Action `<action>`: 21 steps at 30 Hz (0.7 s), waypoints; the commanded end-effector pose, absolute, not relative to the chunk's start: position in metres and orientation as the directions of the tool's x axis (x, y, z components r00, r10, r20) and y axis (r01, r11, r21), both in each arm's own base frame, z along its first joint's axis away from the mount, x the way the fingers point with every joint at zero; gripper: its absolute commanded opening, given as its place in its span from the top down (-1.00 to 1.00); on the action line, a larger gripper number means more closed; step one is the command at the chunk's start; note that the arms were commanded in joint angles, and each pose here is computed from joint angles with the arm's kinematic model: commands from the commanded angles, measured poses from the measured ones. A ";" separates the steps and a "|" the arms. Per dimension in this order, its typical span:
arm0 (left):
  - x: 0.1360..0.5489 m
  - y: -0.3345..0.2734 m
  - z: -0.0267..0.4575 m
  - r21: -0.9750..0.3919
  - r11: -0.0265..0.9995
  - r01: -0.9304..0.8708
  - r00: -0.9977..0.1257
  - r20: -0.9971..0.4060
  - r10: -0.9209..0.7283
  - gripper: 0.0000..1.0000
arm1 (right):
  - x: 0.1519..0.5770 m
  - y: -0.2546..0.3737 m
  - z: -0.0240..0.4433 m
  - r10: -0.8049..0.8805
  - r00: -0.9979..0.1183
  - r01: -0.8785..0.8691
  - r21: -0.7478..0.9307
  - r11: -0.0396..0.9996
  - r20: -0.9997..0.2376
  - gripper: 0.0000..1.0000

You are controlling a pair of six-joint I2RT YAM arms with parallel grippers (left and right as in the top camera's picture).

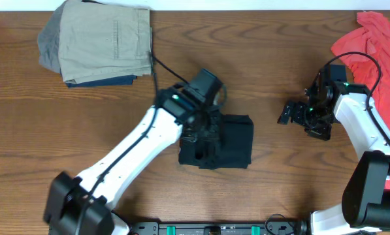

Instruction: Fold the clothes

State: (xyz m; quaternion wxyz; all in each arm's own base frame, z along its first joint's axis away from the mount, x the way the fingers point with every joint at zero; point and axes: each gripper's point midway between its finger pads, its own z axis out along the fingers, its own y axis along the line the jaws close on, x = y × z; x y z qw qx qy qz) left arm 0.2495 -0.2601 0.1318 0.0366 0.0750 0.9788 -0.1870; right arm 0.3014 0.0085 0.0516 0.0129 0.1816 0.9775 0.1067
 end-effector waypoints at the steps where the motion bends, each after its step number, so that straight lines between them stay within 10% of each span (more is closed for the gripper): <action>1: 0.249 -0.275 0.121 -0.371 0.919 0.134 -0.991 -0.068 0.118 0.88 | 0.300 0.015 0.051 0.356 -0.934 0.351 0.221 0.910 0.020 -0.99; 18: 0.240 -0.307 0.094 -0.370 0.913 0.172 -0.985 -0.050 0.166 0.85 | 0.305 0.024 0.052 0.341 -0.940 0.332 0.248 0.910 0.006 -0.99; 21: 0.236 -0.312 0.095 -0.372 0.909 0.188 -0.982 -0.055 0.181 0.47 | 0.305 0.024 0.052 0.344 -0.939 0.335 0.248 0.909 0.007 -0.98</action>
